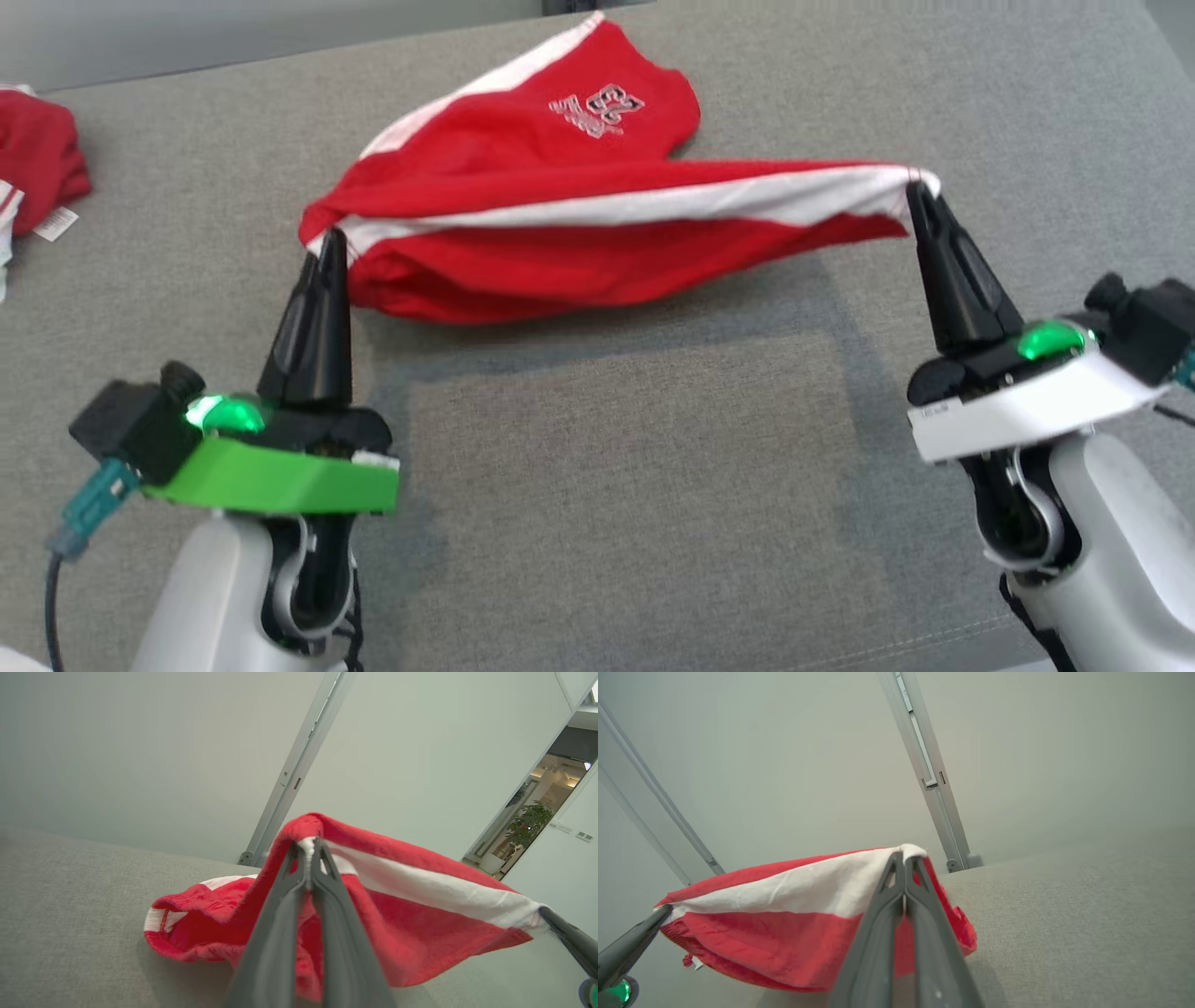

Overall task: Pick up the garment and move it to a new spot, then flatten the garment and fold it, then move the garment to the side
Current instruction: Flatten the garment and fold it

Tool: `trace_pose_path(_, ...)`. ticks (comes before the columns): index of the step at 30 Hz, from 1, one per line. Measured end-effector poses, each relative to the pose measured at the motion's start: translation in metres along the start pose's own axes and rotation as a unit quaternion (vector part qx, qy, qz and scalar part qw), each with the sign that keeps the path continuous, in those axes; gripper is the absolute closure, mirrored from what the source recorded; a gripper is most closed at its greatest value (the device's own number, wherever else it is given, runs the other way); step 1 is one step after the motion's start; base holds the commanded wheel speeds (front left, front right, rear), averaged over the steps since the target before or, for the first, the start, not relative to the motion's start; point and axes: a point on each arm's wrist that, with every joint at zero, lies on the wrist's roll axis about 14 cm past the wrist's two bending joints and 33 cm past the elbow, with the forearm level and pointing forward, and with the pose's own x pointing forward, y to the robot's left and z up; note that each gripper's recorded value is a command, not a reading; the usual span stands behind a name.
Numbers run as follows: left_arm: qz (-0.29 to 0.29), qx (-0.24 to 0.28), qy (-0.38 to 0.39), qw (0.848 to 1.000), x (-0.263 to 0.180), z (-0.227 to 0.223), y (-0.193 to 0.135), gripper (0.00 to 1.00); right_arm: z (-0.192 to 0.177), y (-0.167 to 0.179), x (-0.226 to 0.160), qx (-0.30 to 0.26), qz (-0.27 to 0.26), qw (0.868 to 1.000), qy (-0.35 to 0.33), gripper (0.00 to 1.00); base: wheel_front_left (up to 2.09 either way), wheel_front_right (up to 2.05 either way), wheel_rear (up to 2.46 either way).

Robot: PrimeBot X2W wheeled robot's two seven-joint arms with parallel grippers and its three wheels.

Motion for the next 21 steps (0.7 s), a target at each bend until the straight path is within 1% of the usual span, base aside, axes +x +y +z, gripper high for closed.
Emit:
trace_pose_path(5, 0.013, -0.013, -0.019, 1.0, -0.037, 0.011, -0.017, 1.0, 0.013, 0.008, -0.037, 0.012, -0.013, 1.0, -0.013, 1.0, 0.0, 0.0, 0.0)
trace_pose_path(10, 0.019, -0.028, -0.052, 0.998, -0.065, 0.031, -0.034, 1.0, 0.033, 0.022, -0.067, 0.019, -0.01, 0.999, -0.036, 1.0, 0.0, 0.0, 0.0)
trace_pose_path(13, 0.019, -0.032, -0.064, 0.997, -0.079, 0.039, -0.043, 1.0, 0.045, 0.028, -0.084, 0.01, -0.005, 0.999, -0.045, 1.0, 0.0, 0.0, 0.0)
trace_pose_path(17, 0.03, -0.041, -0.051, 0.997, -0.097, 0.032, -0.046, 1.0, 0.049, 0.033, -0.102, -0.006, -0.003, 0.999, -0.034, 1.0, 0.0, 0.0, 0.0)
trace_pose_path(21, 0.054, -0.057, -0.031, 0.996, -0.111, 0.019, -0.039, 1.0, 0.038, 0.029, -0.107, -0.009, -0.009, 1.0, -0.008, 1.0, 0.0, 0.0, 0.0)
